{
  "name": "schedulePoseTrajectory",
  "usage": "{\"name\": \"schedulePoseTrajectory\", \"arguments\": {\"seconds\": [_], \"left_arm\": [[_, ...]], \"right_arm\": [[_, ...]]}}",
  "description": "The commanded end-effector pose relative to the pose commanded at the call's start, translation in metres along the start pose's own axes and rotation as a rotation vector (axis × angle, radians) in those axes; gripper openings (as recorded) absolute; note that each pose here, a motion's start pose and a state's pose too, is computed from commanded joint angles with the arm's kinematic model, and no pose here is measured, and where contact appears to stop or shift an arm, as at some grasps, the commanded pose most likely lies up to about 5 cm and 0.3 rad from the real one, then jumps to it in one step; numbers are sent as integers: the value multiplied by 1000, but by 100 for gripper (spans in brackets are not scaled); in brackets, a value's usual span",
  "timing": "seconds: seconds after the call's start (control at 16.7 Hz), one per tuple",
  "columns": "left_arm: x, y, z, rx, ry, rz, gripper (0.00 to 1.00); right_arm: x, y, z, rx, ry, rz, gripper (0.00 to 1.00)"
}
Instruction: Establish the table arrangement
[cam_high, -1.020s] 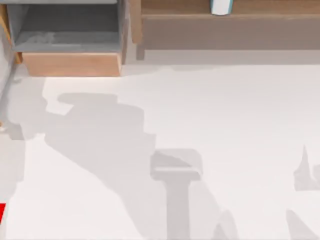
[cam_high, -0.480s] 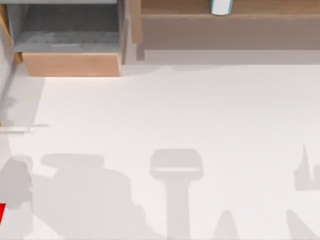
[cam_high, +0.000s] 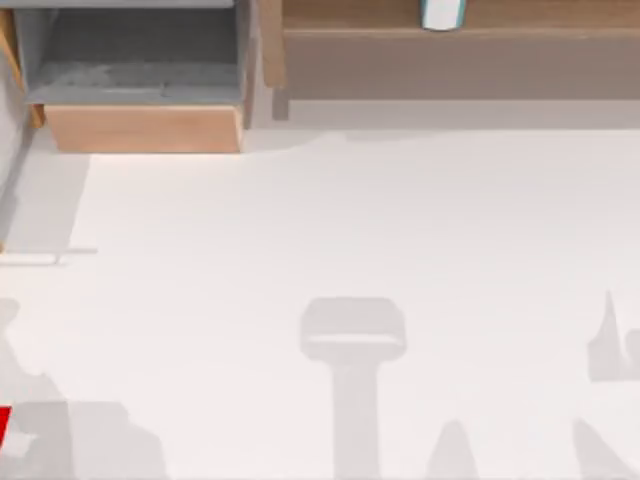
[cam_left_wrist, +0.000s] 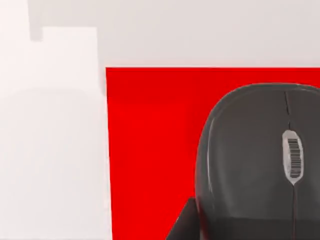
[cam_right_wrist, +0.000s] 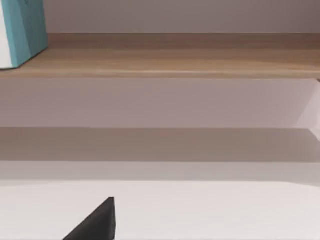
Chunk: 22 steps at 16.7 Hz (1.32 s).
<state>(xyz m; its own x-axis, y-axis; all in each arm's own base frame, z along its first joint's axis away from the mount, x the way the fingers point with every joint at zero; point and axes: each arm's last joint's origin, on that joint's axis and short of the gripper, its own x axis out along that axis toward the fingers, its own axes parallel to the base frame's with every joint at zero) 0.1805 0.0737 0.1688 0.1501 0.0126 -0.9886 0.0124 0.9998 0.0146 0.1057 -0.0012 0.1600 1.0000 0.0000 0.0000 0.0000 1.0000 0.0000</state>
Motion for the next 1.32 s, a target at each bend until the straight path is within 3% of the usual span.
{"name": "schedulePoseTrajectory", "arguments": {"seconds": [0.3, 1.32], "left_arm": [[15, -6, -21, -17, 51, -11, 0], [0, -2, -10, -11, -48, 29, 0]], "right_arm": [[0, 0, 0, 0, 0, 0, 100], [0, 0, 0, 0, 0, 0, 100]]}}
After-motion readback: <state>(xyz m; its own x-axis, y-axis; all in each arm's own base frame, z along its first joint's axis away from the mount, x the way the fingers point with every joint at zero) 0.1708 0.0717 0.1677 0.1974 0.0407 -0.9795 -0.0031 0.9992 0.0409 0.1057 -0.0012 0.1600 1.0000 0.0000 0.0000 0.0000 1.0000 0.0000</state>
